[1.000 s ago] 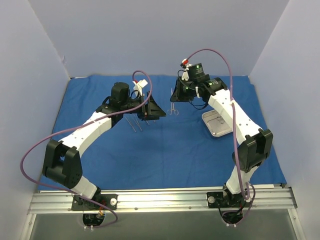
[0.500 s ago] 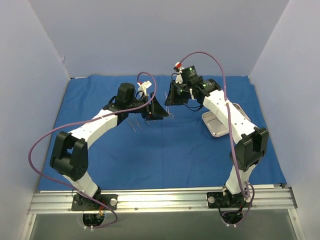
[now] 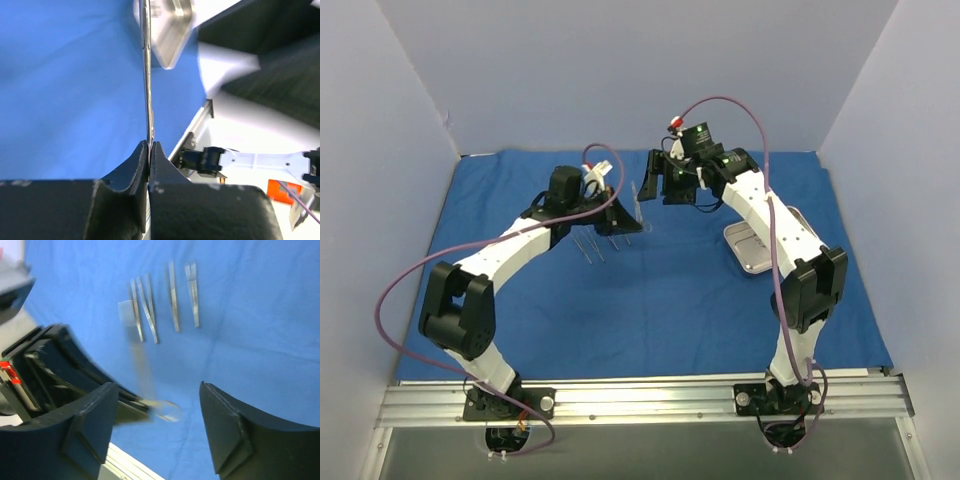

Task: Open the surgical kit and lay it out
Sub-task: Place the medical item in the surgical kit.

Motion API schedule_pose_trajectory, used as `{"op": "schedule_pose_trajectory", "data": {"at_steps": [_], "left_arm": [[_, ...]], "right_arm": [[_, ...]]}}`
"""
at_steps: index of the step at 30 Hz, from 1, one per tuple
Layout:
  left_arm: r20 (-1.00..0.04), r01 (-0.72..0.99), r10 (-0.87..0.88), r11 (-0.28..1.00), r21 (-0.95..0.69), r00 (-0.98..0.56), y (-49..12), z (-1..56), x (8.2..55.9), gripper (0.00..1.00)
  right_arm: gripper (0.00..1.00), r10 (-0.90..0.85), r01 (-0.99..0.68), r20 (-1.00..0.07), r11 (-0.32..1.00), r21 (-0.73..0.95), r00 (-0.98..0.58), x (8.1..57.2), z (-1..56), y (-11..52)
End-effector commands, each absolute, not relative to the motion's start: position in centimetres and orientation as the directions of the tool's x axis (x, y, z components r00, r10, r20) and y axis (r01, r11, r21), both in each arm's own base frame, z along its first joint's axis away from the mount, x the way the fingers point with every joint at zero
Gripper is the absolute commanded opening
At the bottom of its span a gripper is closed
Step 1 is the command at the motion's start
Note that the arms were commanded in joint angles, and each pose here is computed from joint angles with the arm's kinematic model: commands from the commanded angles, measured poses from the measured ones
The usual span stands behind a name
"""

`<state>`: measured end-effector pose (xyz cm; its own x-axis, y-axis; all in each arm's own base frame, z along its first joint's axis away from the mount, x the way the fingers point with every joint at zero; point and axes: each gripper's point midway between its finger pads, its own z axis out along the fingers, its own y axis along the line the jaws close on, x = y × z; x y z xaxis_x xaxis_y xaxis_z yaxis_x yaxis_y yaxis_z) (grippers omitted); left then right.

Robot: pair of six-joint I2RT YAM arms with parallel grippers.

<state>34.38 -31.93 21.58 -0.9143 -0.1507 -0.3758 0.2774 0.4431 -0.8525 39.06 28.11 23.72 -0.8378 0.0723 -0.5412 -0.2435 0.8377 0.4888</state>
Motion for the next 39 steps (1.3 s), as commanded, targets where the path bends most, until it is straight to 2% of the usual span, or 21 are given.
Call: {"op": "schedule_pose_trajectory", "data": {"at_steps": [1, 6, 9, 14, 15, 25, 39], "left_arm": [[-0.41, 0.226, -0.284, 0.51, -0.83, -0.867, -27.0, 21.6, 35.6, 0.02], [-0.423, 0.165, -0.388, 0.546, -0.821, -0.819, -22.2, 20.7, 34.3, 0.02], [-0.392, 0.076, -0.452, 0.572, -0.816, -0.801, -19.2, 17.8, 33.2, 0.02], [-0.327, -0.031, -0.493, 0.587, -0.809, -0.806, -16.9, 13.6, 31.9, 0.02], [-0.346, -0.014, -0.508, 0.577, -0.816, -0.789, -16.7, 13.8, 32.6, 0.02], [-0.237, -0.119, -0.513, 0.568, -0.814, -0.825, -15.1, 8.6, 34.4, 0.02], [-0.187, -0.17, -0.519, 0.564, -0.808, -0.834, -14.2, 5.7, 36.5, 0.02]], "right_arm": [[0.68, 0.171, -0.155, -0.568, 0.863, 0.48, -0.805, 41.3, 26.4, 24.2], [0.71, 0.252, 0.0, -0.566, 0.914, 0.407, -0.785, 42.8, 26.2, 16.6], [0.71, 0.259, 0.027, -0.546, 0.918, 0.395, -0.797, 41.8, 25.4, 15.1], [0.7, 0.267, 0.045, -0.479, 0.904, 0.425, -0.837, 39.8, 22.4, 15.5], [0.7, 0.266, 0.049, -0.475, 0.905, 0.422, -0.839, 39.6, 22.2, 15.4], [0.7, 0.332, 0.126, -0.447, 0.894, 0.429, -0.831, 40.0, 21.7, 12.7], [0.7, 0.382, 0.198, -0.427, 0.888, 0.415, -0.82, 40.5, 20.7, 10.0]]}}
